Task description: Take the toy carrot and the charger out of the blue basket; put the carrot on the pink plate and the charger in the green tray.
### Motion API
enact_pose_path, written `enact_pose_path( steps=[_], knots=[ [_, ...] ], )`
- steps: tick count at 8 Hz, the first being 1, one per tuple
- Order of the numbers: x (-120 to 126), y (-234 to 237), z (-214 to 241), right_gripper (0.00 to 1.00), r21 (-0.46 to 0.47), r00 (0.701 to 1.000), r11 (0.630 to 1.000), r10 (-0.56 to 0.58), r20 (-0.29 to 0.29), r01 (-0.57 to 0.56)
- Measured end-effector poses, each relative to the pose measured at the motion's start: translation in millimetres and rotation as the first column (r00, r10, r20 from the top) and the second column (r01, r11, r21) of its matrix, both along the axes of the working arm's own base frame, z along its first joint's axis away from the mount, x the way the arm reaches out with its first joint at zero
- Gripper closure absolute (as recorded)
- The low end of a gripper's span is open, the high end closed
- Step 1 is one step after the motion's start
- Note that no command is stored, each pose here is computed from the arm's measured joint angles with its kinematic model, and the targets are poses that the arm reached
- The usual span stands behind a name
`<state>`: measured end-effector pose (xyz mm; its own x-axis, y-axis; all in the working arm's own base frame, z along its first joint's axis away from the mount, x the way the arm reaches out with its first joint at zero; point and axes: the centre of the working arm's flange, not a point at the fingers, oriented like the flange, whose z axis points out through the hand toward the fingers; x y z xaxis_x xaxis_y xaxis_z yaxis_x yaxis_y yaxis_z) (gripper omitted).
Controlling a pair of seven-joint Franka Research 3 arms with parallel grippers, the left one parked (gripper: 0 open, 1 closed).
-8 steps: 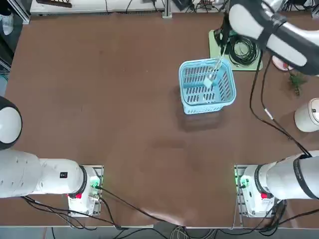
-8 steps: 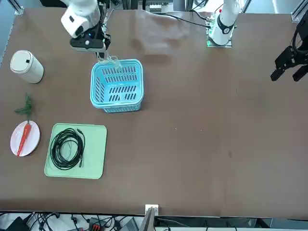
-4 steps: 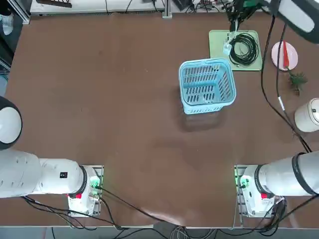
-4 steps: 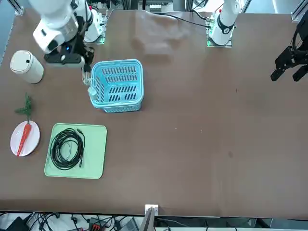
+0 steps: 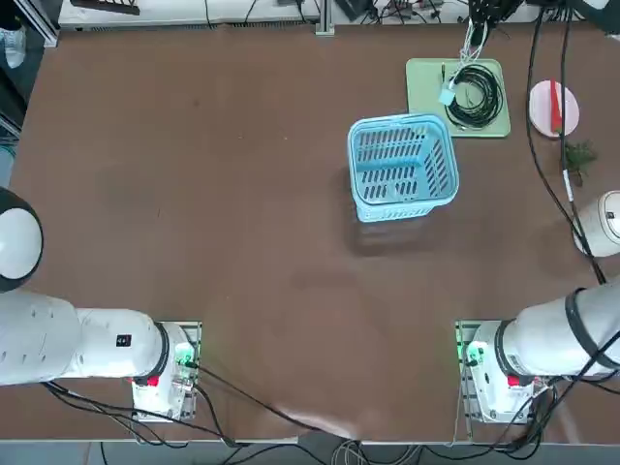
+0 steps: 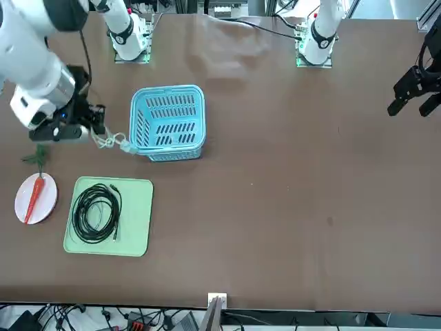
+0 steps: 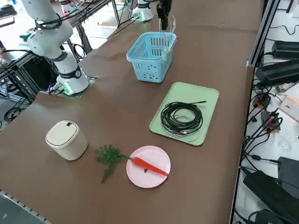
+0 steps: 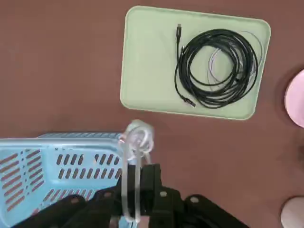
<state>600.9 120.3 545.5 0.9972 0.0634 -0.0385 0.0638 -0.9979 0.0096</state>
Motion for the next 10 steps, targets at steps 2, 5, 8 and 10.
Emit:
enact_pose_path(
  steps=[2,5,8,10],
  knots=[
    [29.1,-5.3,-43.7,0.99,-0.006,1.000,1.000,0.017,0.008,-0.017],
    [54.3,-4.6,-92.2,0.99,-0.012,0.999,0.999,0.035,0.024,-0.035],
    [67.3,-8.1,-117.4,0.99,0.005,0.999,1.000,0.031,0.041,-0.031],
    [75.4,-13.0,-140.4,0.99,0.016,0.999,0.999,0.031,0.038,-0.032]
  ],
)
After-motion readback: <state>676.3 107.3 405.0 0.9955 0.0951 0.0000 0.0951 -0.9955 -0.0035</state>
